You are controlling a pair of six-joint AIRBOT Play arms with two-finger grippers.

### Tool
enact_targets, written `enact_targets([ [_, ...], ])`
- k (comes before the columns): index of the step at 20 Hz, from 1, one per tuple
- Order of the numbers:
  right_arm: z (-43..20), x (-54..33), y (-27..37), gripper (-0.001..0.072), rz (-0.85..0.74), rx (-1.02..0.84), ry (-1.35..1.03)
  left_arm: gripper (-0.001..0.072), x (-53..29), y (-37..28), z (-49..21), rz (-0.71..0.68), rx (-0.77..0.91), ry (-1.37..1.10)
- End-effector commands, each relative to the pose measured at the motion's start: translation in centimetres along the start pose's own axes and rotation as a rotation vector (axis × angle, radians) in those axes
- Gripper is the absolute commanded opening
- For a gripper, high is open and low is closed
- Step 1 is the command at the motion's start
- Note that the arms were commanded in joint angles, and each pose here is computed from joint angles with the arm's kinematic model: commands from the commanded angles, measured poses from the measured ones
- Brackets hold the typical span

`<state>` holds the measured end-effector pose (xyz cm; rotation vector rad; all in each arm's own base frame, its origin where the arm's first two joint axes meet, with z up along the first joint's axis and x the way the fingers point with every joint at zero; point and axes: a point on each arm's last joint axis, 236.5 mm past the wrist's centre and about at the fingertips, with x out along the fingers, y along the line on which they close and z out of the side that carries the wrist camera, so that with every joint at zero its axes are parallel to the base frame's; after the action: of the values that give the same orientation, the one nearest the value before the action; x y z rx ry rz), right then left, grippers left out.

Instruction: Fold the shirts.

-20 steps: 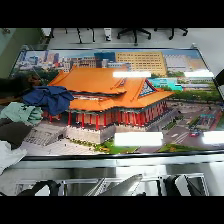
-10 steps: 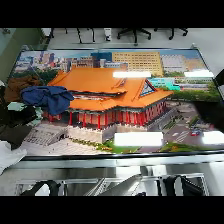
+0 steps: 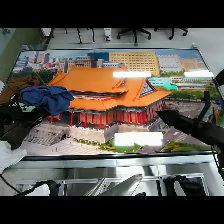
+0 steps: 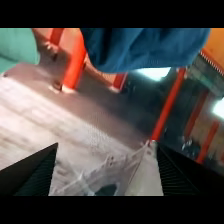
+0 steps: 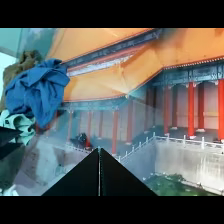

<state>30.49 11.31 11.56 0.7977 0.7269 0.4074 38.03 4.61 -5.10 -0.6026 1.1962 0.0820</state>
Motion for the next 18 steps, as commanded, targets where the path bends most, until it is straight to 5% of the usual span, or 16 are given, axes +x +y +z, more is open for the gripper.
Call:
enact_targets([
  [1, -0.3, 2.1, -2.1, 0.0021, -0.035, 0.082, 0.034, 0.0697, 4.2, -0.6, 1.6, -0.078, -0.099, -0.018],
  [8, -1.1, 3.6, -4.2, 0.0020, -0.068, 0.126, 0.091, 0.0695, 8.9, -3.6, 7.0, -0.085, -0.013, -0.071],
  [10, -1.1, 3.6, -4.2, 0.0020, -0.068, 0.127, 0.092, 0.0532, 9.5, -4.8, 8.1, -0.093, 0.018, -0.077],
  [12, -1.2, 3.6, -4.1, 0.0020, -0.066, 0.127, 0.096, 0.0528, 9.7, -5.0, 8.8, -0.083, 0.048, -0.079],
  [13, -1.3, 3.6, -4.1, 0.0021, -0.065, 0.128, 0.101, 0.0346, 9.8, -4.8, 9.0, -0.075, 0.060, -0.074],
  [14, -1.4, 3.6, -4.1, 0.0021, -0.064, 0.128, 0.105, 0.0029, 10.0, -4.5, 8.8, -0.060, 0.080, -0.060],
  [18, -1.3, 3.6, -4.1, 0.0021, -0.067, 0.162, 0.100, 0.0019, 10.3, -5.2, 8.4, -0.068, 0.102, -0.016],
])
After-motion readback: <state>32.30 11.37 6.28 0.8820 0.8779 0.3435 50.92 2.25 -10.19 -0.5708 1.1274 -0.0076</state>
